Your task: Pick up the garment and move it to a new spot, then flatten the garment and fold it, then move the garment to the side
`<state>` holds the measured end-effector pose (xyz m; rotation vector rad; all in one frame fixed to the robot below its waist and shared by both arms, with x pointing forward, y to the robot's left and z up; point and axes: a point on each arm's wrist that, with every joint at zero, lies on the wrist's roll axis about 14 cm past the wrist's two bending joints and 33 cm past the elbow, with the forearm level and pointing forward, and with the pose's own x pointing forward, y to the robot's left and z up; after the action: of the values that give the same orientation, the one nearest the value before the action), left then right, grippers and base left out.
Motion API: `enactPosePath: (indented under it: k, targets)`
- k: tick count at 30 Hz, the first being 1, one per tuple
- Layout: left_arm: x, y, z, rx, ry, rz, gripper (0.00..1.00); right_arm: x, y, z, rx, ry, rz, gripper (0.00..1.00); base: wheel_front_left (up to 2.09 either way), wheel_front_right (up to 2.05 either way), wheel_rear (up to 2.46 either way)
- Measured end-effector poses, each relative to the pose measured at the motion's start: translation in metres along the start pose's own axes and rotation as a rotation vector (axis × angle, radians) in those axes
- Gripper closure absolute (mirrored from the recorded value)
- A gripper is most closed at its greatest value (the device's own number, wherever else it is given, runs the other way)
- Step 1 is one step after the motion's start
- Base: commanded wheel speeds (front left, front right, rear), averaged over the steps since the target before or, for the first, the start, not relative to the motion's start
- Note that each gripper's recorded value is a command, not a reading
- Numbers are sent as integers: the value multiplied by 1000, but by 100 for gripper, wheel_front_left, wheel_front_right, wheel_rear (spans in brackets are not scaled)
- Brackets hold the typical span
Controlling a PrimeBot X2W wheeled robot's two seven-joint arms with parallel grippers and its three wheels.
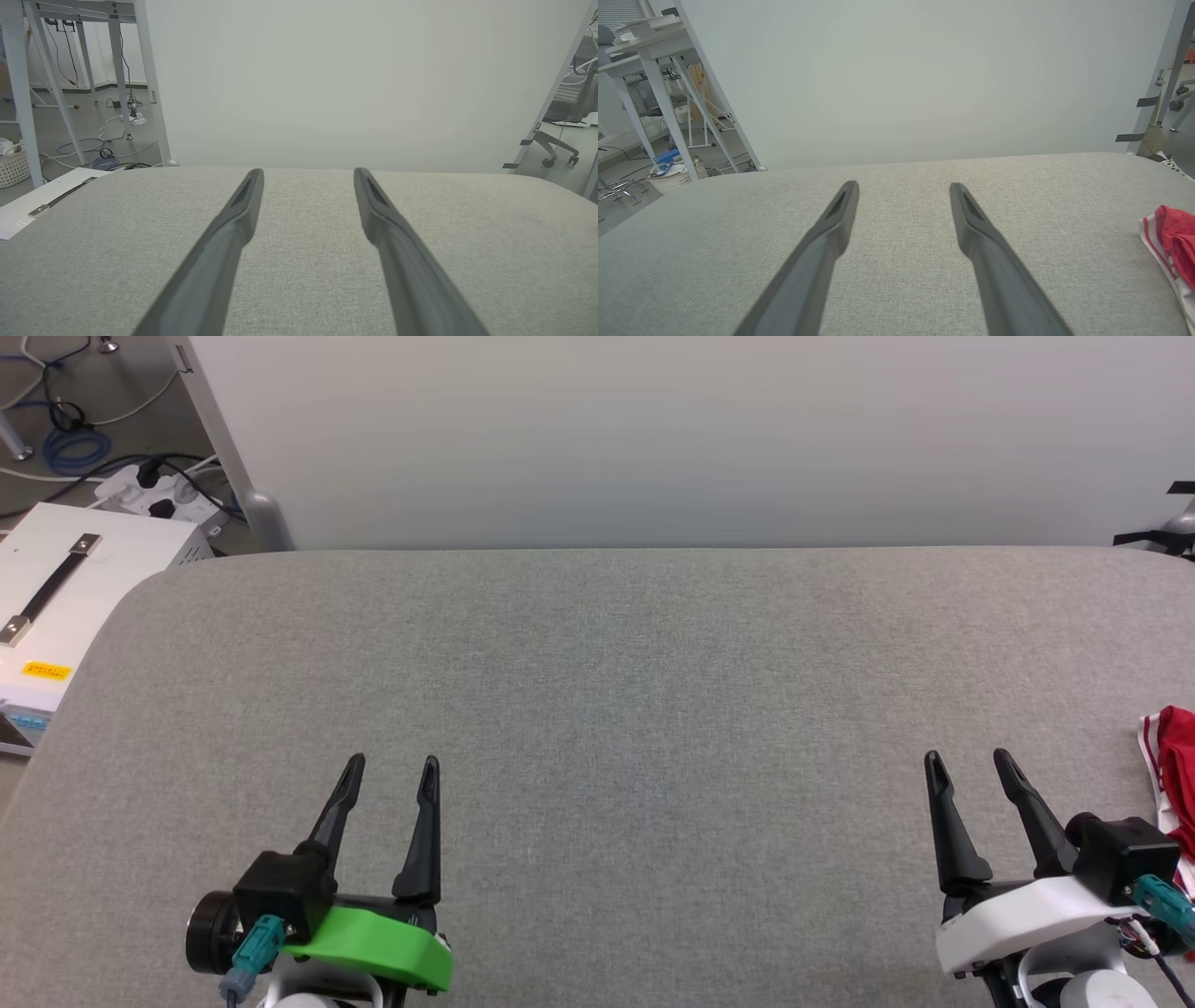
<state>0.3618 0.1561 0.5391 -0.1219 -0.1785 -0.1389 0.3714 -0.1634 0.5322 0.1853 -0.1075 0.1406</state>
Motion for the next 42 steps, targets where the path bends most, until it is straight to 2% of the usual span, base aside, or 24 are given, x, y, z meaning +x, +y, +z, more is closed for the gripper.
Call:
enactPosePath:
  k: [11, 12, 42]
  targets:
    - [1, 0, 0, -8, -2, 3, 0, -1, 1, -3, 9, 6, -5, 0, 0, 0, 0]
    - [1, 0, -1, -12, 1, 3, 100, -1, 0, -3, 9, 7, -5, 100, 0, 0, 0]
    - [2, 2, -5, 16, 44, 17, 100, 0, 1, -5, -30, 34, -2, 100, 0, 0, 0]
